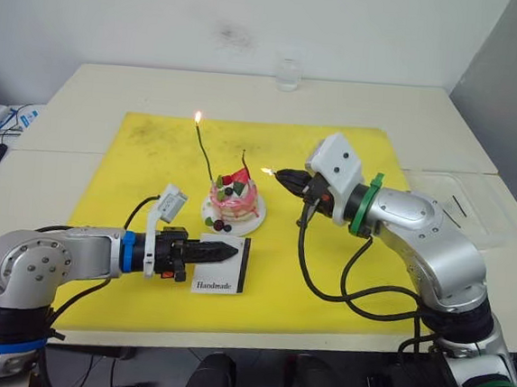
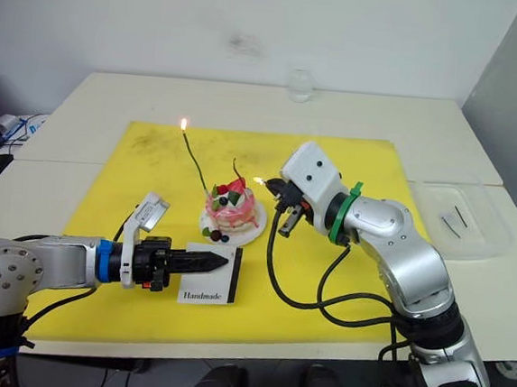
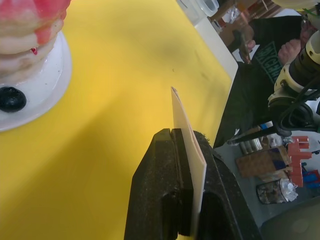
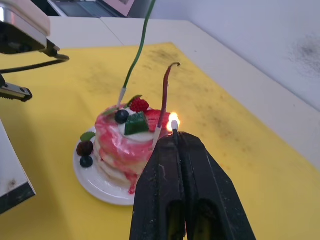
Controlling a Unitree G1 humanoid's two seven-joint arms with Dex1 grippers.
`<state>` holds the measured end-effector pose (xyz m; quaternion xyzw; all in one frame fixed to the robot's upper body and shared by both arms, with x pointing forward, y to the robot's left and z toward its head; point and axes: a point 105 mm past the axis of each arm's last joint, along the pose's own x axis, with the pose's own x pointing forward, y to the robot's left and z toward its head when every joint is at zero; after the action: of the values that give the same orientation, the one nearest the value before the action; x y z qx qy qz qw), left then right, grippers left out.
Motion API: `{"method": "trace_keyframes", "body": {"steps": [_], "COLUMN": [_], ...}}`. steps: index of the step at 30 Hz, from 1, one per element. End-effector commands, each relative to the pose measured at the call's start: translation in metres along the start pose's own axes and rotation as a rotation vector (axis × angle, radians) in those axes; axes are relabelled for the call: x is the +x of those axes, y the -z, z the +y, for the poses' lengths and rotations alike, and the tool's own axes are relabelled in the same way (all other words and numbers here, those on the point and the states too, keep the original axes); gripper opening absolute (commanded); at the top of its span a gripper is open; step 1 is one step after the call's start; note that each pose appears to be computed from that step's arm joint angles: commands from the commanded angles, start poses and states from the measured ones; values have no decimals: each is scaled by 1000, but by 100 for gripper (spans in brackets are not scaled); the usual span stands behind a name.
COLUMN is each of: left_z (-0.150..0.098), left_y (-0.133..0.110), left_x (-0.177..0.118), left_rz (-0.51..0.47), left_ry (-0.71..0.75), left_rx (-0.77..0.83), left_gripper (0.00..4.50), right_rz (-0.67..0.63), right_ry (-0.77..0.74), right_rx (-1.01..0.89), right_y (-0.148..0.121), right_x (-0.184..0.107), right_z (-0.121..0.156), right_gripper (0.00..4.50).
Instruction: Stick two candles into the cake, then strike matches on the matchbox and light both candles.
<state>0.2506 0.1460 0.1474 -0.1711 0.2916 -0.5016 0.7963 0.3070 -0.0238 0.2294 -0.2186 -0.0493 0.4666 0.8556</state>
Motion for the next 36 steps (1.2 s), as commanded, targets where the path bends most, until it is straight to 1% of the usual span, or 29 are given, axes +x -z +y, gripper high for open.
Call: {"method": "trace_keyframes", "body": {"steps": [1, 5, 8, 12, 19, 24, 28, 36], "left_z": [-2, -2, -2, -1, -2, -1, -1, -2], "left_y": [-7, -7, -8, -8, -7, -8, -8, -9], "left_x": [-6, -5, -5, -5, -4, -3, -2, -2], "left_rz": [-24, -25, -26, -28, -32, -32, -30, -31], "left_ry": [-8, -8, -8, -9, -7, -4, -2, -1], "left_rx": [40, 45, 48, 51, 49, 49, 51, 53], "left_gripper": [0, 0, 0, 0, 0, 0, 0, 0], "right_rz": [-73, -87, -79, -75, -57, -48, -56, -42], "right_ry": [1, 13, 22, 26, 2, 2, 5, 16], "right_rx": [-79, -99, -121, -134, -141, -126, -120, -115], "right_y": [-24, -30, -28, -26, -26, -24, -25, -18], "right_x": [10, 29, 36, 37, 24, 21, 24, 34], "right_z": [2, -1, -5, -9, -11, -11, -10, -10], "right_gripper": [4, 4, 4, 4, 4, 4, 4, 4]}}
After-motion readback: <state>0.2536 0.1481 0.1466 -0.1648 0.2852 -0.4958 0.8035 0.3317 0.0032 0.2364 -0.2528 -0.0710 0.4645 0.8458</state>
